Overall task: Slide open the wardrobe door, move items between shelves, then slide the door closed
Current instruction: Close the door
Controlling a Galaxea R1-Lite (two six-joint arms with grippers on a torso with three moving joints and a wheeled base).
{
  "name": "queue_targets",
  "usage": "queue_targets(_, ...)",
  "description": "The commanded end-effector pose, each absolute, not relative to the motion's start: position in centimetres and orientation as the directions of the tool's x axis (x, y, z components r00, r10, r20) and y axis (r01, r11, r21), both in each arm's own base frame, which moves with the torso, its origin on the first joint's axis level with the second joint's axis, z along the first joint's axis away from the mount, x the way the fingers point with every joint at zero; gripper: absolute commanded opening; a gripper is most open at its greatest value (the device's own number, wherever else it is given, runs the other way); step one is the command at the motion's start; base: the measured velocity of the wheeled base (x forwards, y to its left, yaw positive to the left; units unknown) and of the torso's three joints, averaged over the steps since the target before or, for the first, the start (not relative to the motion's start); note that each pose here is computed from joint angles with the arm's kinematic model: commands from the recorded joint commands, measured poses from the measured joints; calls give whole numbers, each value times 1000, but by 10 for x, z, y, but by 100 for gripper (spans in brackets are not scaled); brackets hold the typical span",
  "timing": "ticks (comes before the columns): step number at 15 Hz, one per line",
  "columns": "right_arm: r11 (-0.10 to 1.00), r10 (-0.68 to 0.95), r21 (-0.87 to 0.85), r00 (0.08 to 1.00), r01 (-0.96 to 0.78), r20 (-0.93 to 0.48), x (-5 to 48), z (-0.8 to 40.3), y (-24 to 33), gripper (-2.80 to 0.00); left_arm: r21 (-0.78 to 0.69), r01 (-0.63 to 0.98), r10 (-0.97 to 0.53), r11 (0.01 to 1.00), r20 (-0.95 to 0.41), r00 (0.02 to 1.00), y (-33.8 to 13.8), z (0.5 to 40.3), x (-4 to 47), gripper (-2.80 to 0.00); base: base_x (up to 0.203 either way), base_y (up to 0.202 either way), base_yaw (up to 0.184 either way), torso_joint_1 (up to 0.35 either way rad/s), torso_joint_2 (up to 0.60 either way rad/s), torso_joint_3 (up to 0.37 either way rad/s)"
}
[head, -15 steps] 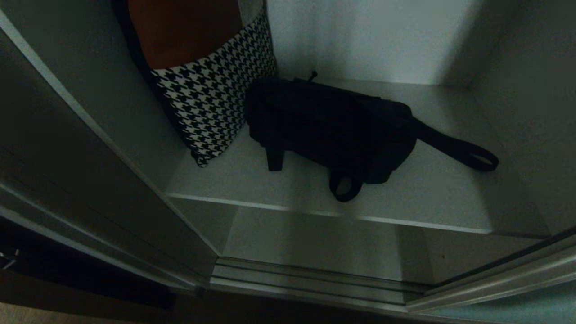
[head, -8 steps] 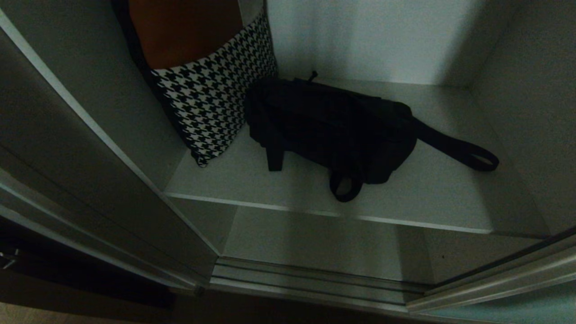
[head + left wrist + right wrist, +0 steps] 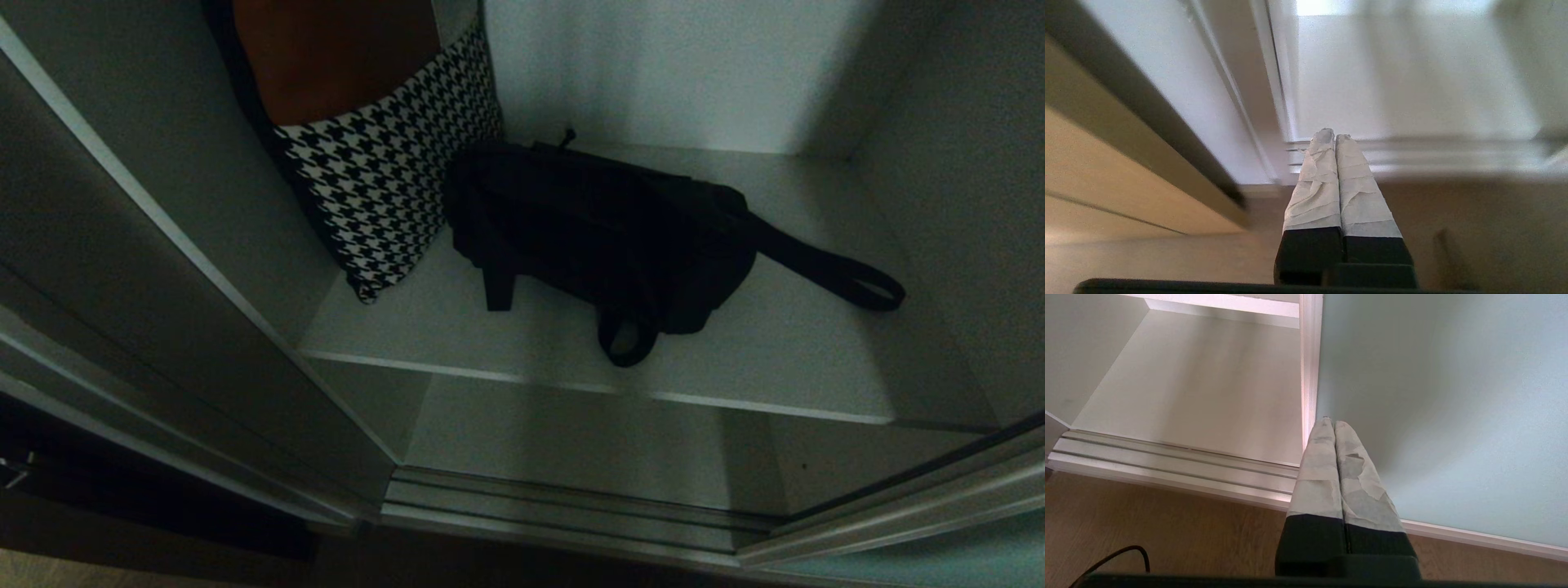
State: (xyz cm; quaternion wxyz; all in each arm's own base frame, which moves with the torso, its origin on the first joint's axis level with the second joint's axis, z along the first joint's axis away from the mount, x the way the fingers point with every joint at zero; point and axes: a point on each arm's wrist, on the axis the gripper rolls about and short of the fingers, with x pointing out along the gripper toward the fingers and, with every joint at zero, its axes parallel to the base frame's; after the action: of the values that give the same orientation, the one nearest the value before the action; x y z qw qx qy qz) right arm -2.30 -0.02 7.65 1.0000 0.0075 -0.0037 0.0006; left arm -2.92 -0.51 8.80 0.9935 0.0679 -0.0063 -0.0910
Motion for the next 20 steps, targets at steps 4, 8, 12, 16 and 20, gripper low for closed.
queue_targets(4,1000,2,15,1000,-2,9,-23,76,0,-280,90,-35,37,995,-25,999,0,79,-25,-280,0,0,0,0,0,0)
queue_targets(8,1000,2,15,1000,-2,9,-23,76,0,-280,110,1,0,994,-8,1000,-1,75,-23,-280,0,0,0,0,0,0)
queue_targets(12,1000,2,15,1000,-2,8,-23,76,0,-280,112,1,0,994,-5,1000,-1,75,-23,-280,0,0,0,0,0,0)
queue_targets(16,1000,2,15,1000,-2,8,-23,76,0,-280,118,1,0,993,-5,1000,-1,75,-23,-280,-68,0,1,2,1,2)
queue_targets(20,1000,2,15,1000,-2,9,-23,76,0,-280,116,2,-2,993,-5,1000,-1,75,-23,-280,-195,0,1,2,5,2)
